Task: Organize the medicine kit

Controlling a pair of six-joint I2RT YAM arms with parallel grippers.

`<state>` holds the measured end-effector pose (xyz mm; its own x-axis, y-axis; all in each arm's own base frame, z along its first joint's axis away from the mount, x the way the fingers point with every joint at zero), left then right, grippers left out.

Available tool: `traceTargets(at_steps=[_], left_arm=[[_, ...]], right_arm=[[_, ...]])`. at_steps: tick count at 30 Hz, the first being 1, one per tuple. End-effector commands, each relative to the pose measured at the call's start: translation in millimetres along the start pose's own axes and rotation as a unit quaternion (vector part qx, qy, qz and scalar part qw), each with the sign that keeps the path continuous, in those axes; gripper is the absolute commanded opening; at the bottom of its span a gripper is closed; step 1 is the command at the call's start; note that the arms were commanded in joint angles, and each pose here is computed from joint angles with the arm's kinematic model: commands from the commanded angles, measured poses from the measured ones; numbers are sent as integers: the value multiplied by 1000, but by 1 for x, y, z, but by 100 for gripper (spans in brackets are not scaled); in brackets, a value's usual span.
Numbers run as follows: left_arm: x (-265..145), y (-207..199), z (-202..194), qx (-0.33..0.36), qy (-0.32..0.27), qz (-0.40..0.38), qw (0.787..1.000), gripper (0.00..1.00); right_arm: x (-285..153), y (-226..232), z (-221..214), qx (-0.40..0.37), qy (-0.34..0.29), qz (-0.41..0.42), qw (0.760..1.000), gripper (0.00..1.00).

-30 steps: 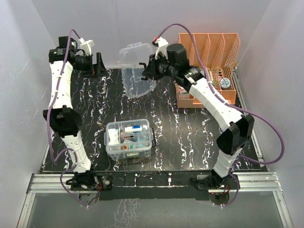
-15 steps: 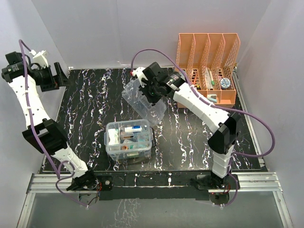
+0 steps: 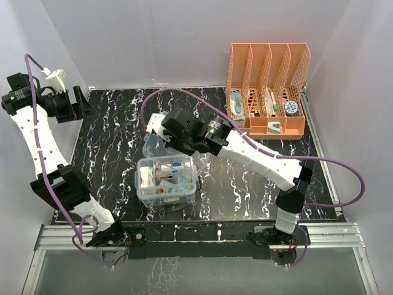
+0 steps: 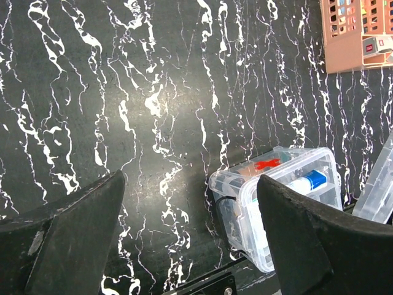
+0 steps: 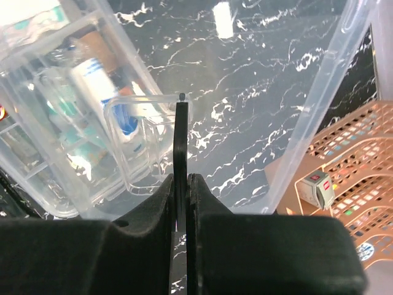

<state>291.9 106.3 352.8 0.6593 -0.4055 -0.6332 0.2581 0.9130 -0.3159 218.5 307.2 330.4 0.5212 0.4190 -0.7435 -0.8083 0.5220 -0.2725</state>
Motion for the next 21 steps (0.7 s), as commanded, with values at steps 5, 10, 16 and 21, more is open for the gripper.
traceTargets(at_steps=[5,10,16,21], left_arm=[[-11,-16,-2,9,-17,-31,999,86],[-11,-17,-2,4,-21,-36,999,86],[-10,-16,-6,-5,-20,-38,999,85],[-12,-17,-10,-9,-28,-36,999,85]], right_arm=[[-14,14,16,-73,-46,11,996,0],[-5,24,13,-130,-37,53,989,0],[22,38,15,-186,-13,110,976,0],[46,53,20,-212,-4,153,965,0]])
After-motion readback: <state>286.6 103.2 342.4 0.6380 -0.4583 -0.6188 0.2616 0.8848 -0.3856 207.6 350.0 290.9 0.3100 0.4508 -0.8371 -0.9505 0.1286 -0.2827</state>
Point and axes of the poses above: each gripper's point midway between its finger pads, its own x axis out along the fingers, its own y axis along the line the jaws close on, z = x × y, the point moved 8 cm from there along -x, back along the fingers, and after that the axes turned 7 degrees about x, right-handed, at the moved point
